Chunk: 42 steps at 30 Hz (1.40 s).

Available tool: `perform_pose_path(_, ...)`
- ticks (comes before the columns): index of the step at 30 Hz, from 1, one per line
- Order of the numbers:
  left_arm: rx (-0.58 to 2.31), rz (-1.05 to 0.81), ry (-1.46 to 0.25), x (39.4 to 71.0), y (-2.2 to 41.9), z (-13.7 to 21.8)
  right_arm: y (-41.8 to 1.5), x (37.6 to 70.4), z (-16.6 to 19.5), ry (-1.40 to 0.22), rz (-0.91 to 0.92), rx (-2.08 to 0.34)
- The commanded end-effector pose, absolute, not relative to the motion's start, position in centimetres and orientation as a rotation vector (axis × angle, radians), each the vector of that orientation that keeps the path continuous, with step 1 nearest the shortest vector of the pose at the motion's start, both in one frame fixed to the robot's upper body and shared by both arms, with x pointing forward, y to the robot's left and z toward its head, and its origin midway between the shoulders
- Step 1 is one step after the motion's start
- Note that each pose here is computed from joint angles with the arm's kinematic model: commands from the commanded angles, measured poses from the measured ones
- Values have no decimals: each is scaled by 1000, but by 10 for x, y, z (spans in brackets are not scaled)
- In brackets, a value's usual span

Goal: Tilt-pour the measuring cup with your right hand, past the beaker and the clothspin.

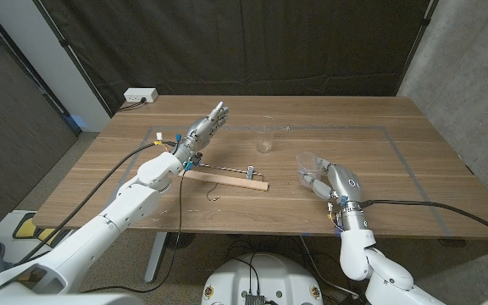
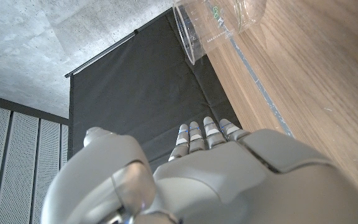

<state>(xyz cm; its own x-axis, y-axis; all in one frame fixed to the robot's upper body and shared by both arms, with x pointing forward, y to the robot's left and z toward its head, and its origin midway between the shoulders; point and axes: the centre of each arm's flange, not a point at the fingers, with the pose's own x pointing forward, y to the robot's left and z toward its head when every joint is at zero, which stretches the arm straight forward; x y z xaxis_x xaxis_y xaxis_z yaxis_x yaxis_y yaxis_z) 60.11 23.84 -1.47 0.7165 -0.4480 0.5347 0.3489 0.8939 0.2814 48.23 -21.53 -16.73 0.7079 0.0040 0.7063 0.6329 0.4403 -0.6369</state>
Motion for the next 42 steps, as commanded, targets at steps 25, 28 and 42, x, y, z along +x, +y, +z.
perform_pose_path(25, 159, -439, -638, 604, 242, -12, -216, 497, -177, -616, -383, -1081)
perform_pose_path(28, 158, -441, -637, 605, 241, -12, -216, 495, -175, -621, -380, -1077)
perform_pose_path(42, 153, -446, -638, 606, 240, -14, -220, 493, -172, -621, -328, -1068)
